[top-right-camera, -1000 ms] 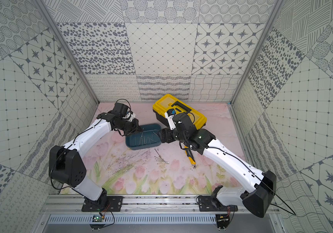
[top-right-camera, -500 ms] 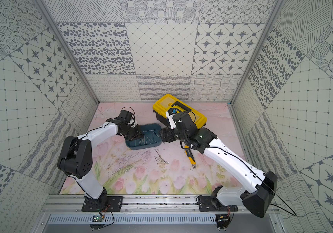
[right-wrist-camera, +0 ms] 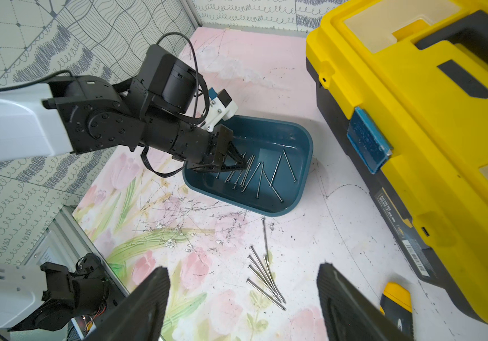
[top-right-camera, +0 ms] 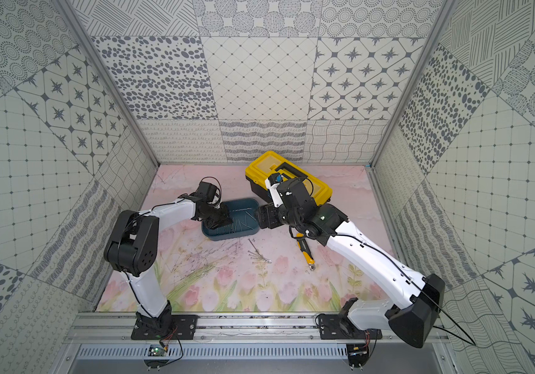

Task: Put the nails on the desktop into the storage box
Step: Place the nail in the storage box.

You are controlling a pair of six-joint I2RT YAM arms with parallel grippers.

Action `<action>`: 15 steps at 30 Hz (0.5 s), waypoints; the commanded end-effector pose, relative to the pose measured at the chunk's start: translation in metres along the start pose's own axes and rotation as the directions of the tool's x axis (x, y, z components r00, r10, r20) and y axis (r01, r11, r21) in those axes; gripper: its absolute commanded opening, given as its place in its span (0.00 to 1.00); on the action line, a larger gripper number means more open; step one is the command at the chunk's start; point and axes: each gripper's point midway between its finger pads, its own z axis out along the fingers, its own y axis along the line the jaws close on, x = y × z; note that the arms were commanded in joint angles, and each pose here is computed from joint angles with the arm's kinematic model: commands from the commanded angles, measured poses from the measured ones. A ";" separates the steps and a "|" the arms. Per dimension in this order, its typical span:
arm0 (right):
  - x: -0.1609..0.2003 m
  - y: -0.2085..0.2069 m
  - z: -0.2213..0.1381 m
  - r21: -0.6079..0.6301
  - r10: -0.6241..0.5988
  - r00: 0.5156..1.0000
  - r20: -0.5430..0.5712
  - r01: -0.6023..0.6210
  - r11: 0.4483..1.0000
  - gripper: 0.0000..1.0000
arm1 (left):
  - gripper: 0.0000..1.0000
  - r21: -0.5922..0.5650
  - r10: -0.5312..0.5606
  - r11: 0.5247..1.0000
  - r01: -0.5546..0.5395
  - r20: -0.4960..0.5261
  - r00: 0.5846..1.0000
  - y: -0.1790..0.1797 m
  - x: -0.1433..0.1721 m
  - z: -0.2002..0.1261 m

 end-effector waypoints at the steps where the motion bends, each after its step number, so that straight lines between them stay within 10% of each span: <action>1: -0.014 0.009 -0.005 -0.026 0.012 0.999 0.036 -0.011 1.000 0.84 | 0.00 -0.003 0.050 0.999 -0.049 0.036 0.998 -0.001 -0.011 0.007; 12: -0.010 0.003 -0.011 0.001 0.045 0.998 0.049 -0.045 0.999 0.84 | 0.00 -0.028 0.071 0.997 -0.071 0.004 0.997 0.006 -0.009 0.018; 15: -0.008 0.003 -0.009 0.005 0.046 0.998 0.046 -0.047 0.999 0.84 | 0.15 -0.038 0.071 0.997 -0.071 -0.002 0.997 0.007 -0.009 0.017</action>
